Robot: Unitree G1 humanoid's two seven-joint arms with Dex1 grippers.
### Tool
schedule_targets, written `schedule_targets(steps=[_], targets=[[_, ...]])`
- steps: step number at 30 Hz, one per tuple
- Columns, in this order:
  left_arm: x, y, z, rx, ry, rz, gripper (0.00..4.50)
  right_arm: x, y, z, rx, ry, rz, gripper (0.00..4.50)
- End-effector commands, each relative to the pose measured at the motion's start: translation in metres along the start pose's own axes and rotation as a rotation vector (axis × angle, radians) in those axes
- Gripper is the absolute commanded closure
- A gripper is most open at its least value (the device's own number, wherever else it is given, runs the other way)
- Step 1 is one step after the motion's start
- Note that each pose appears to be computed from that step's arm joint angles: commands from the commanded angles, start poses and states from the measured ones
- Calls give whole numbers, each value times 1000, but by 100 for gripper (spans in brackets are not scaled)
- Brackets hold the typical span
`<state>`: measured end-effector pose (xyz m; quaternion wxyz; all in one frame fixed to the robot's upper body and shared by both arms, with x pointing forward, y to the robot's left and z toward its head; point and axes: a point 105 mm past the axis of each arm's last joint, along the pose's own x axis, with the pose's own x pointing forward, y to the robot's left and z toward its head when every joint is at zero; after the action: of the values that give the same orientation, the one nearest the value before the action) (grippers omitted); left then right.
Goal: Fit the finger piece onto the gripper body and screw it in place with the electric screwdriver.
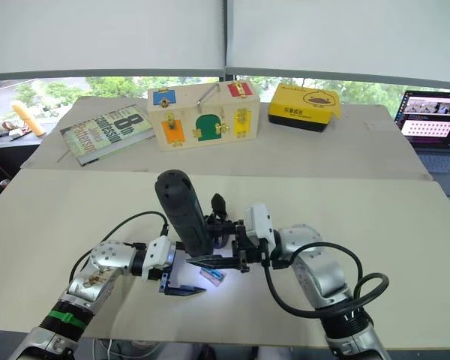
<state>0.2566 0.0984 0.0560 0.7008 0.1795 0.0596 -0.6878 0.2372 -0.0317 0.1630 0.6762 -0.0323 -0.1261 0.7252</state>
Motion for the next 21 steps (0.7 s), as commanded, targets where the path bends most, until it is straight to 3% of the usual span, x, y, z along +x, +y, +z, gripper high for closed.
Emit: schedule_targets(steps=[1,13,21], targets=[[4,-10,-16,-70,22,-19,3,1,1,15,-38,-41,28,260],[-10,-6,-12,-66,-20,-6,3,4,1,28,-59,-80,32,260],[-22,-4,5,-43,-115,10,3,8,4,44,-91,-128,56,260]])
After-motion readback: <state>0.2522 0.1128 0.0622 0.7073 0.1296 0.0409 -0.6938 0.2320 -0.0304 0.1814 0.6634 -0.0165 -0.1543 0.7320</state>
